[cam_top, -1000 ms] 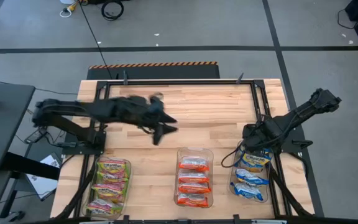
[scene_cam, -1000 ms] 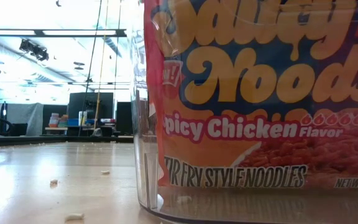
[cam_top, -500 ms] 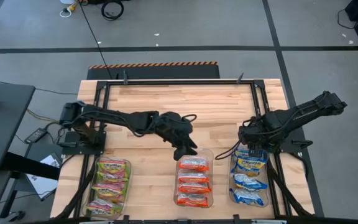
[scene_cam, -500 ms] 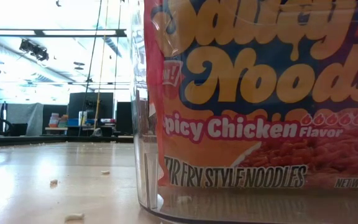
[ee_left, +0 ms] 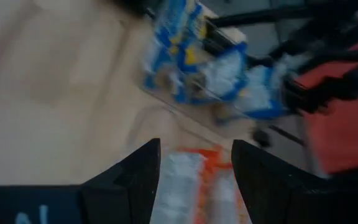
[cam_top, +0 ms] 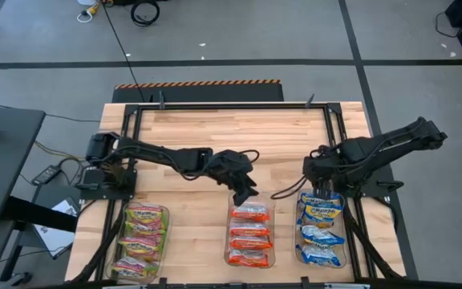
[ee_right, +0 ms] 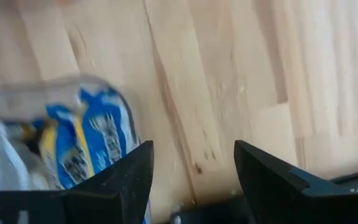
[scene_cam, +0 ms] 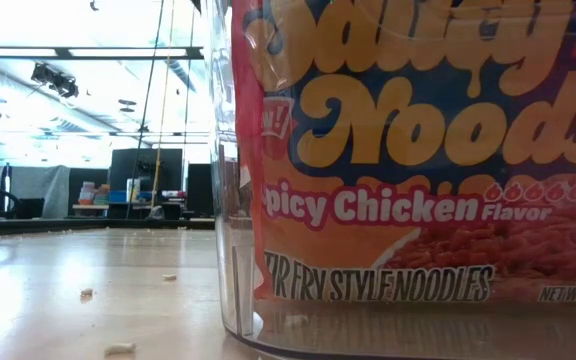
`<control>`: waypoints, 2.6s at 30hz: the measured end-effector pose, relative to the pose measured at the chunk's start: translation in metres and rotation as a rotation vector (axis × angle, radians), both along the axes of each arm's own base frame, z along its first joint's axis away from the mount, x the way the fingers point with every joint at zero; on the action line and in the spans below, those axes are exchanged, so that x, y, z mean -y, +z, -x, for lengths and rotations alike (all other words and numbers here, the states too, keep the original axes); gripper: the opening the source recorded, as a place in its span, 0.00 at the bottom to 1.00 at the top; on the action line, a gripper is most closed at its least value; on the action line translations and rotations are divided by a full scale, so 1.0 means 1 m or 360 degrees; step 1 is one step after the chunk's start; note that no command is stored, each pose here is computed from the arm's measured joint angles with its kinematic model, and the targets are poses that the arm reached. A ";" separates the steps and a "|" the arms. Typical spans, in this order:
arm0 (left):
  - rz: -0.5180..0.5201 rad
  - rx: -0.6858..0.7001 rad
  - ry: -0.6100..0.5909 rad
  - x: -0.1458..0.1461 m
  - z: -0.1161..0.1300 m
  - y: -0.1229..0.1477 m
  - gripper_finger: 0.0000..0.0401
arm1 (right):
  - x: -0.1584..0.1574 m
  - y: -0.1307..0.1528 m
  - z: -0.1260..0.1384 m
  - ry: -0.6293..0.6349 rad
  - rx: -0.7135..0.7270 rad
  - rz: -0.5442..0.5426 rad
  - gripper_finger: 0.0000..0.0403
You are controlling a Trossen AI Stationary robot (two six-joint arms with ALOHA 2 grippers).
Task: Sort Maruchan noodles
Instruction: Adjust the middle transparent bin, then return to Home Position
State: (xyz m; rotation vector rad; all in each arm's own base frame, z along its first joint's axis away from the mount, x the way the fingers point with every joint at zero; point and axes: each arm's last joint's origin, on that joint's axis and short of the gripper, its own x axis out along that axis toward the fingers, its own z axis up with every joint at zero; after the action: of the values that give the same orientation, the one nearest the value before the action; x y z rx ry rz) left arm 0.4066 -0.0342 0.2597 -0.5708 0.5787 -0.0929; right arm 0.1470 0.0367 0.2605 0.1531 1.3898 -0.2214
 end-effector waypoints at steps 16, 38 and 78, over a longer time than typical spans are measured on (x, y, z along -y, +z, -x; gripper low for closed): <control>-0.0231 -0.0302 0.0166 -0.026 -0.020 -0.071 0.50 | -0.001 0.032 -0.011 -0.0197 0.0270 -0.0020 0.56; -0.0233 -0.0549 0.0120 -0.028 0.011 -0.042 0.50 | -0.065 -0.024 -0.098 0.0205 0.0367 -0.0230 0.56; -0.0441 0.0588 0.0040 0.007 0.137 0.120 0.28 | -0.062 0.066 -0.098 0.0176 0.1526 -0.0297 0.35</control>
State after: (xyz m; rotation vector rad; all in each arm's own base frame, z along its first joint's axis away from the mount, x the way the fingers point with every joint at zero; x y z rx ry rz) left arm 0.2700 -0.0413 0.3794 -0.2804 0.2182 -0.0898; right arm 0.2453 0.0992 0.3261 0.2896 0.4571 0.0818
